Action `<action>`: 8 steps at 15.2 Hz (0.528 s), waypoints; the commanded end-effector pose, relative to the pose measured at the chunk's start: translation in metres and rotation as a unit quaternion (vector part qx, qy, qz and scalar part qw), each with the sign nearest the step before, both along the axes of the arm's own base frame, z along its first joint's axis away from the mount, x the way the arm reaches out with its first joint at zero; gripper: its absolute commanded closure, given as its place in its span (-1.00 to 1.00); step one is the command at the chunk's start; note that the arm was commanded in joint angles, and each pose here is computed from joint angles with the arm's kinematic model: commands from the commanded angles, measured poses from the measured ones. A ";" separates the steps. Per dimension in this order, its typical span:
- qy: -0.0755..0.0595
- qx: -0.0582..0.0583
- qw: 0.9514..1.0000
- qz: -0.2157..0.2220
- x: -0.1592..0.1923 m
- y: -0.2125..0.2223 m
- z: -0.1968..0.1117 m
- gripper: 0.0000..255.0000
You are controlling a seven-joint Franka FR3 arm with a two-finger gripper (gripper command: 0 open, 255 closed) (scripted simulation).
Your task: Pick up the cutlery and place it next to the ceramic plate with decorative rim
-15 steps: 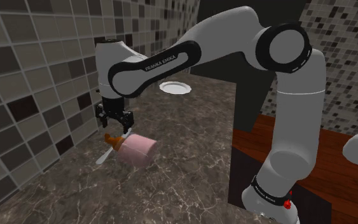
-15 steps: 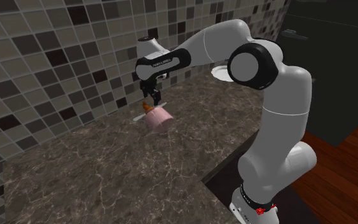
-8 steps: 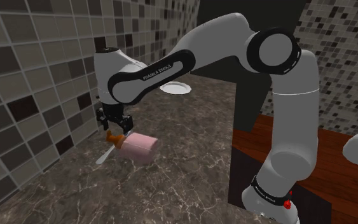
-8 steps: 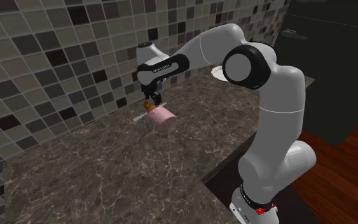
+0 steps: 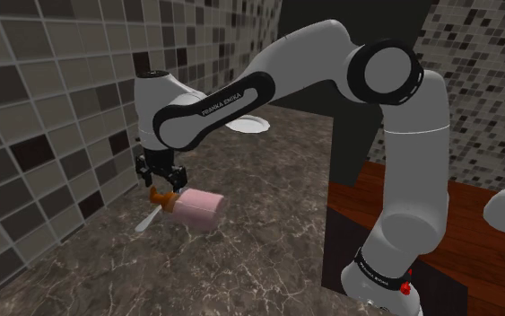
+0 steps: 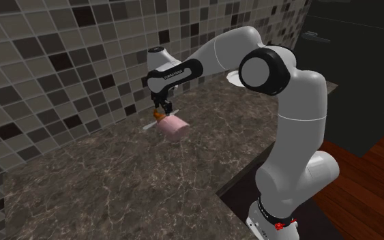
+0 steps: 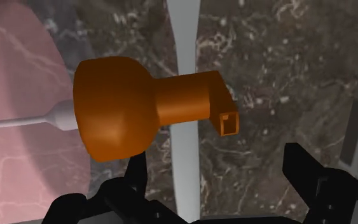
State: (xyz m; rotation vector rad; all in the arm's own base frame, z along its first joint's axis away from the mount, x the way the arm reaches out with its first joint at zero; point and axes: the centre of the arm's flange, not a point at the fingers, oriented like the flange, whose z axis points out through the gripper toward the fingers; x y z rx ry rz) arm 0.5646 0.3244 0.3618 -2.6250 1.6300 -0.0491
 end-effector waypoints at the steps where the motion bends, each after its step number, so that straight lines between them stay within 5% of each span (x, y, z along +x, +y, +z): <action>1: 0.029 -0.013 0.999 0.005 -0.010 0.003 -0.021 1.00; 8: 0.030 -0.012 0.999 0.004 -0.016 -0.008 -0.020 1.00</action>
